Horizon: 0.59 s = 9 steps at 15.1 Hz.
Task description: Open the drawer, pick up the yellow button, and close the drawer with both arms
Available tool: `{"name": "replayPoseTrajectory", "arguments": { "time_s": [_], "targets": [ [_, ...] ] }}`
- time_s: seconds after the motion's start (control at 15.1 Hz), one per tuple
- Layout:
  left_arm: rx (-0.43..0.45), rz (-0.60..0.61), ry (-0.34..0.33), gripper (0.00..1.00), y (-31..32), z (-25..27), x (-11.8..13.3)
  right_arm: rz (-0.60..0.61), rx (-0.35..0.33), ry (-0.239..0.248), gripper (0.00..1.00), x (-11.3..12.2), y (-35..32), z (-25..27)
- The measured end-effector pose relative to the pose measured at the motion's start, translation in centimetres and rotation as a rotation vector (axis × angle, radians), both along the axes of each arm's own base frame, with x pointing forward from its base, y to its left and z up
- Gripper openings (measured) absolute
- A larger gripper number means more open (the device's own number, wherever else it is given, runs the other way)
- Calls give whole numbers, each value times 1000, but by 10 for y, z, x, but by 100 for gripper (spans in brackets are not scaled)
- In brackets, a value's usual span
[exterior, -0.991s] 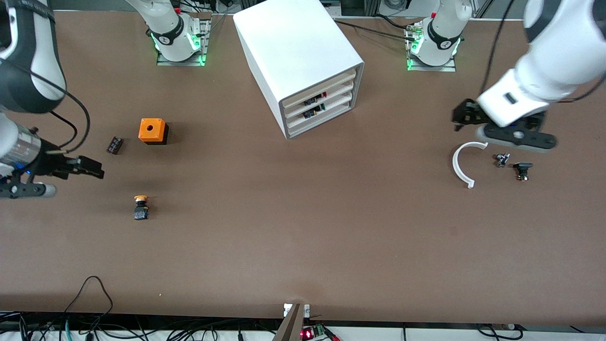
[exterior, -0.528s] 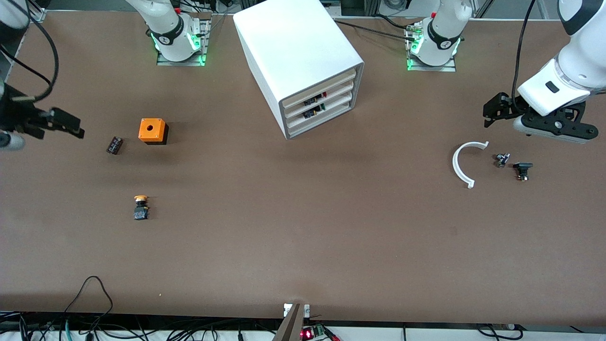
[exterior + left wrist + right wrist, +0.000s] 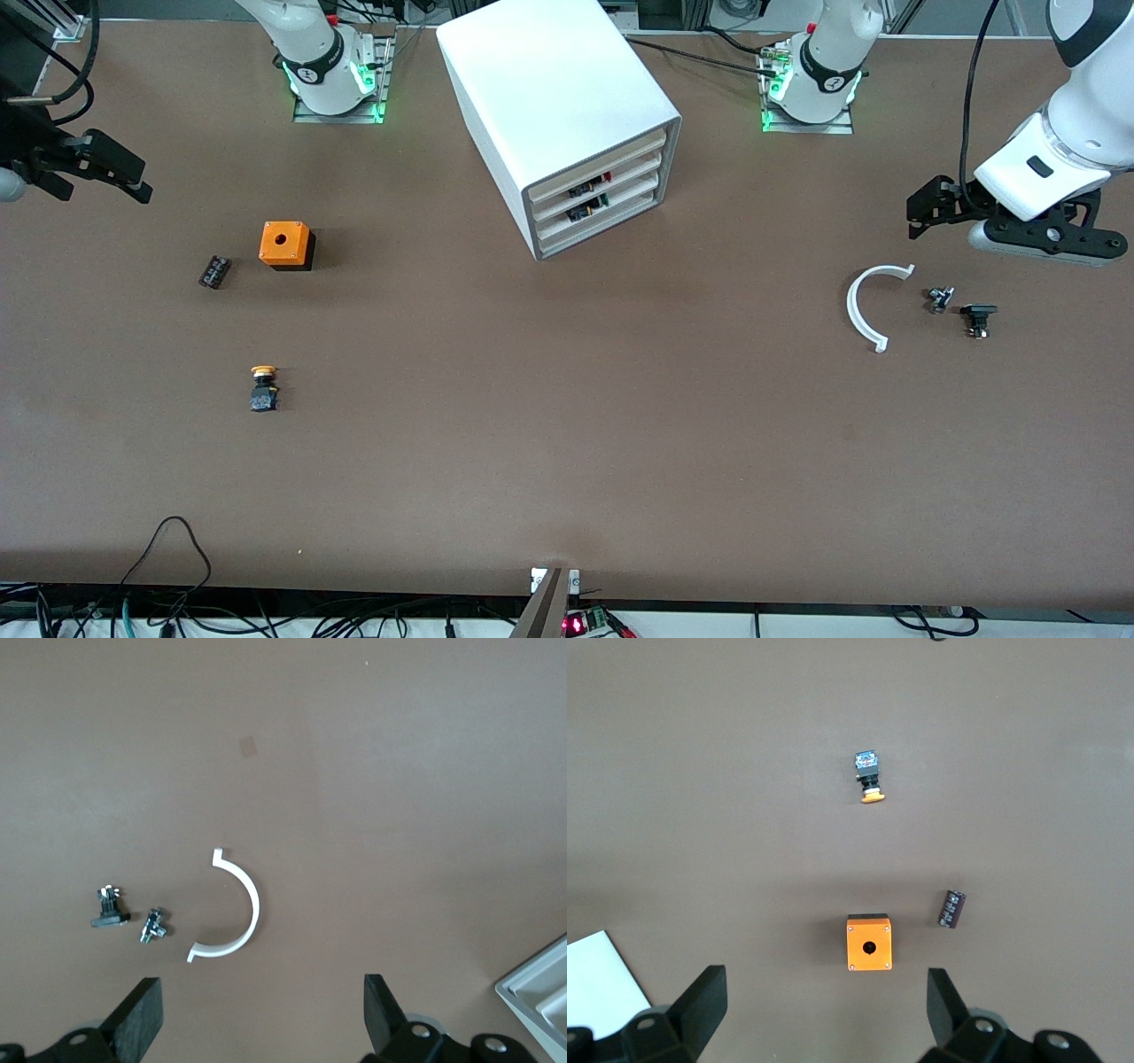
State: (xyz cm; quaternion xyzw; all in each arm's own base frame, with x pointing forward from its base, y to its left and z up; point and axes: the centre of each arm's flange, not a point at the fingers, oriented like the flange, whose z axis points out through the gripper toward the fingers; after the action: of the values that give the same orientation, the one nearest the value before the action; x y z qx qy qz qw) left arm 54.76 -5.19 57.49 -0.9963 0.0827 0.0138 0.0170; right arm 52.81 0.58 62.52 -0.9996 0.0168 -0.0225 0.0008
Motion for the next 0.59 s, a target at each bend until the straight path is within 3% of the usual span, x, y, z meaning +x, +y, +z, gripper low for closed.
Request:
{"name": "replayPoseTrajectory", "arguments": {
  "time_s": [0.26,0.59],
  "targets": [
    [2,0,12,100,-5,5,-5,-1,-5,-21,100,-15,1,-11],
    [2,-7,13,100,-9,5,-6,-1,-3,-26,100,-8,1,-9]
  ]
}}
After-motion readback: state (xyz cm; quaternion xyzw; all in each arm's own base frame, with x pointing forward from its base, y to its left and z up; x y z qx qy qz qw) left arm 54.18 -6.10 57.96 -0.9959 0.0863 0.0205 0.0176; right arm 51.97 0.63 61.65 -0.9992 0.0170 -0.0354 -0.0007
